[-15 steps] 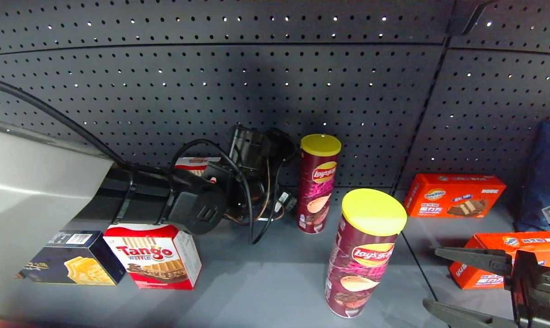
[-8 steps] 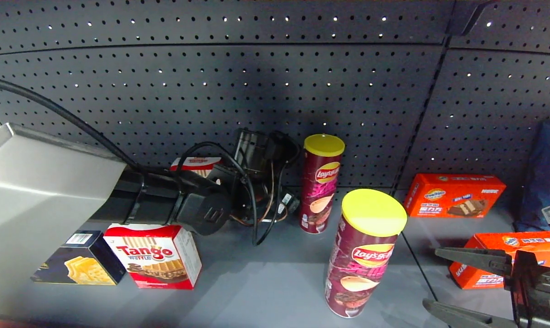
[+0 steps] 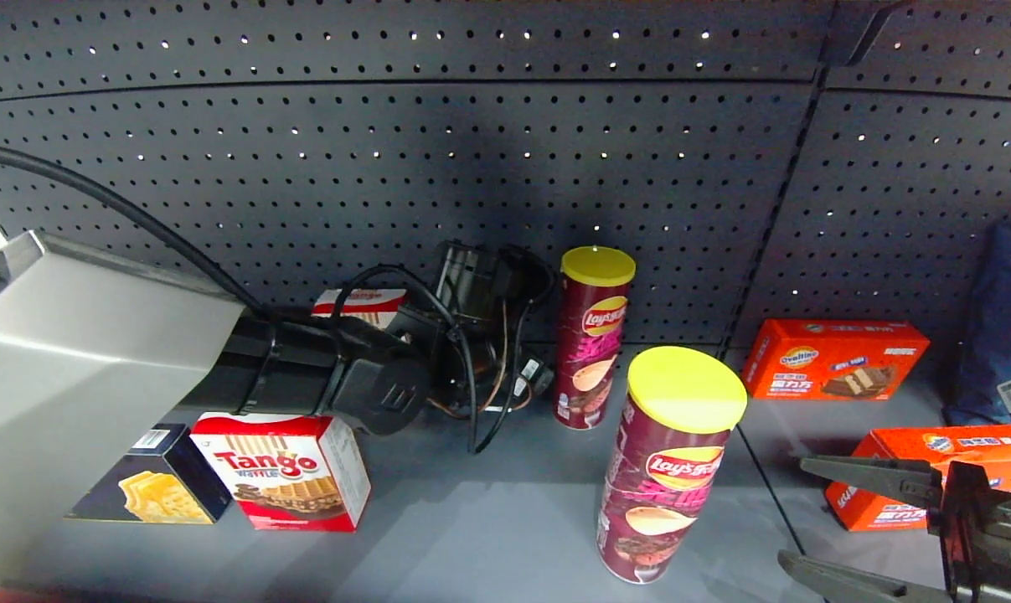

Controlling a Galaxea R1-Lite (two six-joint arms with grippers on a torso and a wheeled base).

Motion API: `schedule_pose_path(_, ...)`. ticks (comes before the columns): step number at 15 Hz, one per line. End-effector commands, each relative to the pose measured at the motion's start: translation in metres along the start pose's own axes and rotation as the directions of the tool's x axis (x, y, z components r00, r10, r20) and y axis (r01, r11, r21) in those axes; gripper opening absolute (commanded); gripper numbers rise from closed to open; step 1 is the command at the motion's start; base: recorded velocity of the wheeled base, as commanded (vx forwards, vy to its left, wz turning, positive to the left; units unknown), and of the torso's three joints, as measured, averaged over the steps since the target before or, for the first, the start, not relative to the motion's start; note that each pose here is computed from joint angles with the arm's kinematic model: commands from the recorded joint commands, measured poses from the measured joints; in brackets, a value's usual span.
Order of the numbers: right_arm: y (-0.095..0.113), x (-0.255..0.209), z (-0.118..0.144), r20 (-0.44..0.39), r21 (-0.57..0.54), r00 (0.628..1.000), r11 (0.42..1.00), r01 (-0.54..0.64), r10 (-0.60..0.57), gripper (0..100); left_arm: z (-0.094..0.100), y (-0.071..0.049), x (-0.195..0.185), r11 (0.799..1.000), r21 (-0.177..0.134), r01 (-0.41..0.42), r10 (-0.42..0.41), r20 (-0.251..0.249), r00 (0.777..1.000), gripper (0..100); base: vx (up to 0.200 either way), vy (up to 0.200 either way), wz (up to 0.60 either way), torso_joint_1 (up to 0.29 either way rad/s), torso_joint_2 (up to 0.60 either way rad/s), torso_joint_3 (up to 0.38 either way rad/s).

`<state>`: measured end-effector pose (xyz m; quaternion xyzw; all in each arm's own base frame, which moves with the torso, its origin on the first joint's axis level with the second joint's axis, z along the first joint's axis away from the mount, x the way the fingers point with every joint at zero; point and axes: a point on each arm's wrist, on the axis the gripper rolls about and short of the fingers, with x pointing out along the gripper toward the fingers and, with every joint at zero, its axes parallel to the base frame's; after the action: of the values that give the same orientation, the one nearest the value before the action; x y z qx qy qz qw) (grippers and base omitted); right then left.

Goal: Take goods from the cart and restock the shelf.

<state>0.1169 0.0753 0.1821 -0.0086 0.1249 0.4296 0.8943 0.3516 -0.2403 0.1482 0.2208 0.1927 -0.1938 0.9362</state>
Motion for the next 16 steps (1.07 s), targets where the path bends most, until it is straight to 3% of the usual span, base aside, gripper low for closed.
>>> schedule_pose_path(1, 0.0, -0.001, 0.0, 0.001, -0.001, 1.0, 1.0, 0.0, 0.0, 100, 0.004, 0.007, -0.016, 1.0, -0.013, -0.008, 0.009, 0.012, 1.0, 100, 0.0, 0.0, 0.0, 0.0, 0.0, 0.0)
schedule_pose_path(5, 0.0, 0.0, 0.002, 0.004, -0.002, 1.0, 1.0, -0.003, 0.003, 100, 0.012, 0.023, -0.06, 0.999, -0.028, -0.023, 0.025, 0.056, 0.998, 100, 0.0, 0.0, 0.0, 0.0, 0.0, 0.0)
schedule_pose_path(7, 0.0, 0.0, -0.001, -0.006, 0.002, 1.0, 1.0, -0.002, 0.002, 100, 0.02, 0.032, -0.086, 0.999, -0.041, -0.025, 0.029, 0.103, 0.994, 100, 0.0, 0.0, 0.0, 0.0, 0.0, 0.0)
schedule_pose_path(10, 0.0, 0.001, -0.002, -0.012, 0.002, 1.0, 1.0, 0.003, -0.003, 100, 0.028, 0.038, -0.111, 0.996, -0.089, 0.017, -0.002, 0.166, 0.986, 100, 0.0, 0.0, 0.0, 0.0, 0.0, 0.0)
schedule_pose_path(11, 0.0, 0.001, -0.002, -0.014, 0.005, 1.0, 1.0, 0.007, -0.007, 100, 0.025, 0.042, -0.131, 0.994, -0.103, 0.037, -0.018, 0.186, 0.982, 100, 0.0, 0.0, 0.0, 0.0, 0.0, 0.0)
schedule_pose_path(16, -0.002, 0.004, -0.005, -0.057, 0.016, 0.997, 0.999, 0.052, -0.051, 100, -0.006, 0.048, -0.191, 0.986, -0.079, 0.149, -0.127, 0.228, 0.965, 100, 0.0, 0.0, 0.0, 0.0, 0.0, 0.0)
